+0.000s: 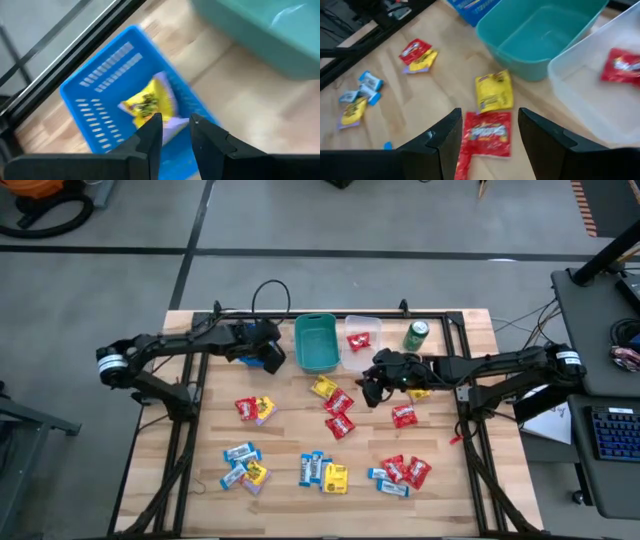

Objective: Sort candy
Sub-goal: Put the red candy into the transparent bin

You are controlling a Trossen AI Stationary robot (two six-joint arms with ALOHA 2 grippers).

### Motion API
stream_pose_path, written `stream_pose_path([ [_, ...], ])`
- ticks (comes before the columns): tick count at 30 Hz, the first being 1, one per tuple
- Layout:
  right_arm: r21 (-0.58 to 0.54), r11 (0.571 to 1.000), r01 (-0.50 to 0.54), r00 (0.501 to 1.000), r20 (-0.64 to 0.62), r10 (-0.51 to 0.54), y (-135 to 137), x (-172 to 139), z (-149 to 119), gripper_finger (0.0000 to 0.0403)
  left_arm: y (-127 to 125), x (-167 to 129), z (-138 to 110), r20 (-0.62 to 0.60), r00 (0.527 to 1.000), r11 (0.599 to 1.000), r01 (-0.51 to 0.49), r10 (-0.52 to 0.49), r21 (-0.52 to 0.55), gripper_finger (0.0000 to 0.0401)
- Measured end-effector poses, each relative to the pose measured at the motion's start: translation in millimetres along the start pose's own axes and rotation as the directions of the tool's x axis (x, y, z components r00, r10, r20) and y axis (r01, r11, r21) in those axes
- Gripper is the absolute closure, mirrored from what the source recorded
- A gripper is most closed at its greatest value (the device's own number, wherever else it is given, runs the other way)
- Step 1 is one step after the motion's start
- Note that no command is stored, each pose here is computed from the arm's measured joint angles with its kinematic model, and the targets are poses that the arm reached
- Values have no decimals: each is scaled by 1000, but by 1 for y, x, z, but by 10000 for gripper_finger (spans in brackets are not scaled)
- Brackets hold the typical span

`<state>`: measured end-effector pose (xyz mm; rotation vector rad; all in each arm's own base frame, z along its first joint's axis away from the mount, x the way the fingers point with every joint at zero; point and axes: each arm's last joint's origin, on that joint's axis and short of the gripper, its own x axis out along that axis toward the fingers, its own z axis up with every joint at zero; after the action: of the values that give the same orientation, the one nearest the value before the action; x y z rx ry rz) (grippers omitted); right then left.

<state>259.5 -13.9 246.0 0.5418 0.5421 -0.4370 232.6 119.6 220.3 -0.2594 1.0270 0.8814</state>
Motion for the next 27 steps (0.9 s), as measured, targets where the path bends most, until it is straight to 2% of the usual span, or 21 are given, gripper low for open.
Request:
stream_pose_path([
  [6, 27, 999, -35, 999, -20, 35, 10, -3, -8, 218, -22, -42, -8, 124, 985, 991, 113, -121, 66, 322],
  [11, 23, 999, -35, 998, -56, 36, 16, 3, -16, 218, -55, -73, -21, 214, 937, 954, 239, -275, 180, 322],
  [15, 9, 1000, -17, 996, -88, 18, 17, 12, -23, 218, -89, -91, -35, 282, 862, 895, 344, -421, 284, 322],
  [20, -6, 1000, 1, 988, -152, -2, 16, 27, -32, 221, -124, -106, -61, 292, 775, 802, 418, -560, 427, 322],
  [23, -3, 1000, -25, 974, -225, 24, 16, 35, -40, 224, -136, -111, -80, 275, 733, 742, 440, -623, 506, 322],
  [27, 31, 999, -12, 957, -288, 21, 18, 46, -47, 227, -142, -113, -98, 260, 696, 694, 461, -669, 552, 322],
])
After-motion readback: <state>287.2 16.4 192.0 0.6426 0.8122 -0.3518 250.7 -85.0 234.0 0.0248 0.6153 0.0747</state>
